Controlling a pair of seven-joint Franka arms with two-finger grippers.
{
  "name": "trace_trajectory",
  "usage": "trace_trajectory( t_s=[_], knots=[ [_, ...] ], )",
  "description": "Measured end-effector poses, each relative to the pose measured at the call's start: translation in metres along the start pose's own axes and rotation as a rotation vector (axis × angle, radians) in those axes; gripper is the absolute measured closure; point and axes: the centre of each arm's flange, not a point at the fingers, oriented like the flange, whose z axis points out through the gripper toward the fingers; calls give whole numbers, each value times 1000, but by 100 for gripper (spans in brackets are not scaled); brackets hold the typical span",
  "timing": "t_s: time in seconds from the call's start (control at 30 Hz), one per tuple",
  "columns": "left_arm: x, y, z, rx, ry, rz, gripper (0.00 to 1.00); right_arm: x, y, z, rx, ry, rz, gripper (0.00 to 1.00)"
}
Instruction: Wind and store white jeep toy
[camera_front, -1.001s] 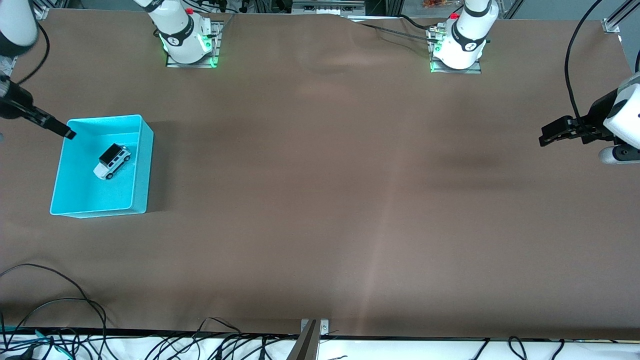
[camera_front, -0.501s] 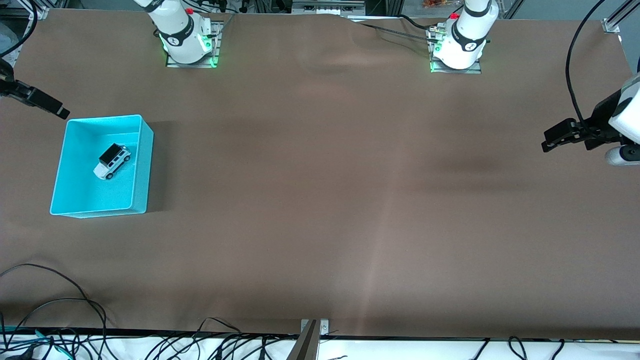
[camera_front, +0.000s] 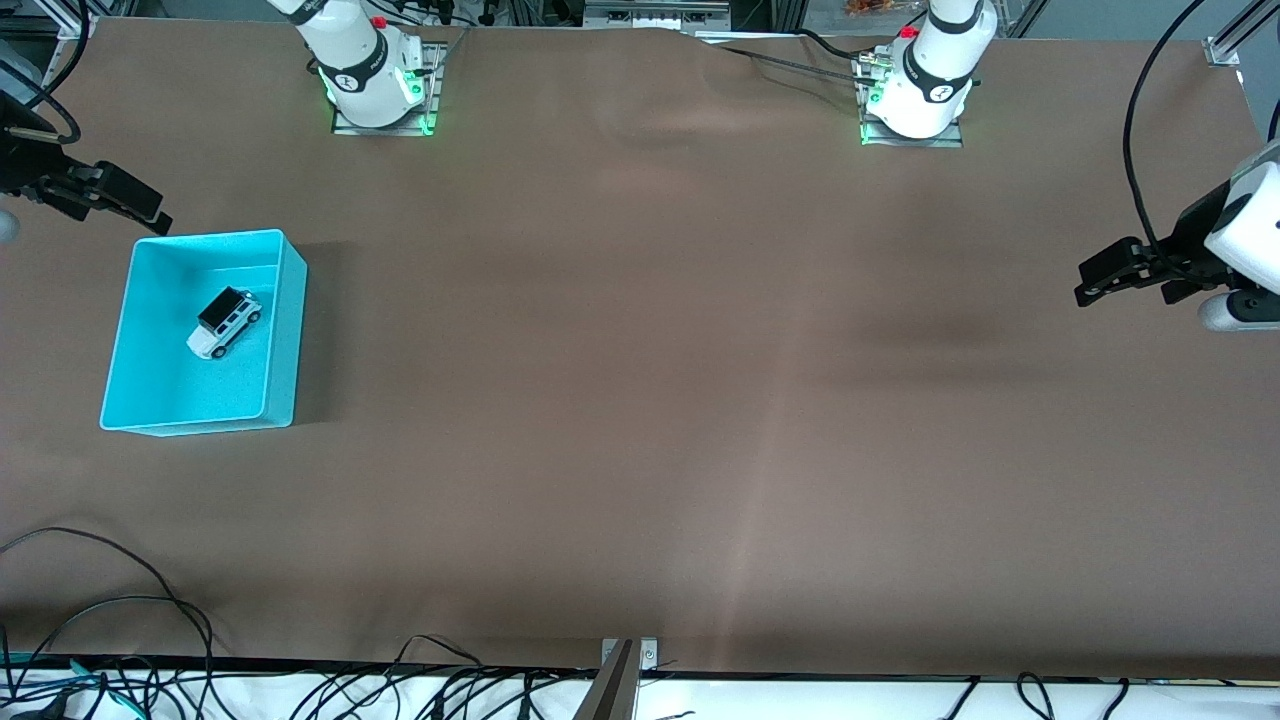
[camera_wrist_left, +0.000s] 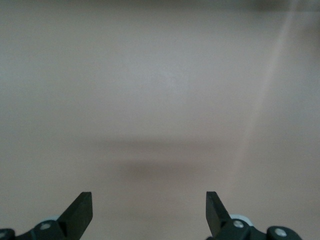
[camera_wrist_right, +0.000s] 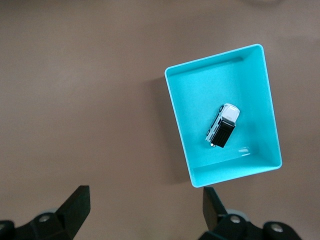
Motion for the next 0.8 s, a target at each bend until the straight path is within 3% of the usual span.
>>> trace_trajectory(
  t_s=[0.23, 0.8],
  knots=[
    [2, -1, 0, 0, 15, -2, 0, -3, 11, 1, 1, -34, -137, 0],
    [3, -10, -3, 1, 21, -17, 0, 0, 11, 5, 0, -41, -103, 0]
  ],
)
